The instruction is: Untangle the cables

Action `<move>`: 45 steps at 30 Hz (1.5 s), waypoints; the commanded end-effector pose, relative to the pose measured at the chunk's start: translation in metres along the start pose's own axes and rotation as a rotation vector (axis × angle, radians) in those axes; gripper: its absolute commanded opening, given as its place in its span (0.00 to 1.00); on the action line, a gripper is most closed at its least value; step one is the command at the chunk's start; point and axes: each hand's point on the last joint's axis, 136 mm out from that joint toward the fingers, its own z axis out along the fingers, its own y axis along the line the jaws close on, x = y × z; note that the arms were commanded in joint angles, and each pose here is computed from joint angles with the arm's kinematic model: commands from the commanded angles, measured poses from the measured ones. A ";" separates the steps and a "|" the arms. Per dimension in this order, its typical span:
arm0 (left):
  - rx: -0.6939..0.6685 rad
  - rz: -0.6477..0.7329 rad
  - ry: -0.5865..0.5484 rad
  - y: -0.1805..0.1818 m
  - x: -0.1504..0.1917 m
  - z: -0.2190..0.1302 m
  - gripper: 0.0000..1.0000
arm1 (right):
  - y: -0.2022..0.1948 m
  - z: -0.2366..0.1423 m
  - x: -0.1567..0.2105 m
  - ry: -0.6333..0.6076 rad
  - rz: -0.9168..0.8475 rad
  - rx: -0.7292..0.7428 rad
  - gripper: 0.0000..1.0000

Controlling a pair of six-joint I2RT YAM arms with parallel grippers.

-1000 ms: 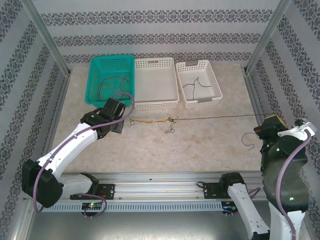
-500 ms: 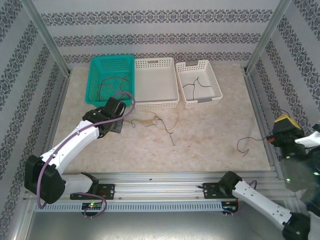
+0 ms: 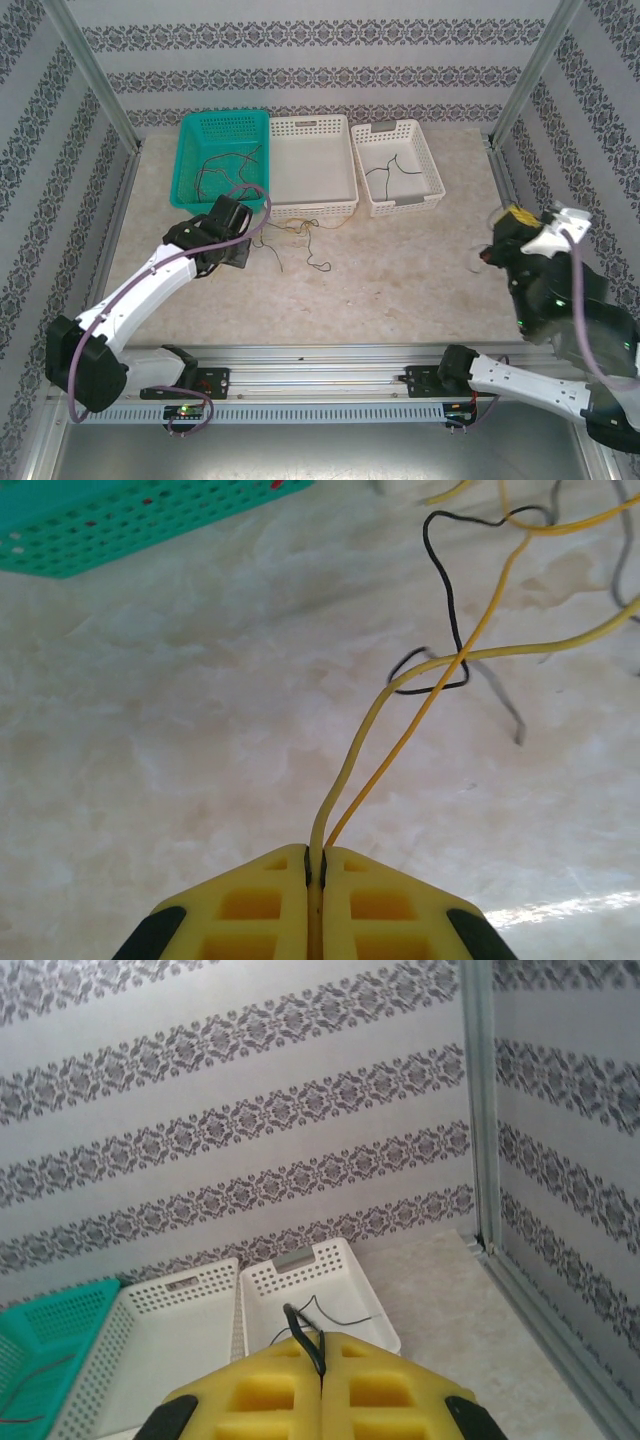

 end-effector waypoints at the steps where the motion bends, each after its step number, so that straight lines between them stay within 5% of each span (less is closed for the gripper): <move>1: 0.077 0.033 -0.067 -0.017 -0.008 -0.011 0.00 | 0.024 0.006 -0.022 -0.052 -0.051 -0.032 0.00; 6: 0.096 0.043 -0.087 -0.021 -0.010 -0.015 0.00 | 0.062 0.034 -0.003 0.073 -0.133 -0.086 0.00; 15: 0.106 0.050 -0.089 -0.024 -0.009 -0.015 0.00 | 0.072 0.117 0.038 0.351 0.095 -0.168 0.00; 45: 0.137 0.058 -0.068 -0.031 -0.008 -0.011 0.00 | 0.079 0.317 0.040 0.471 0.181 -0.156 0.00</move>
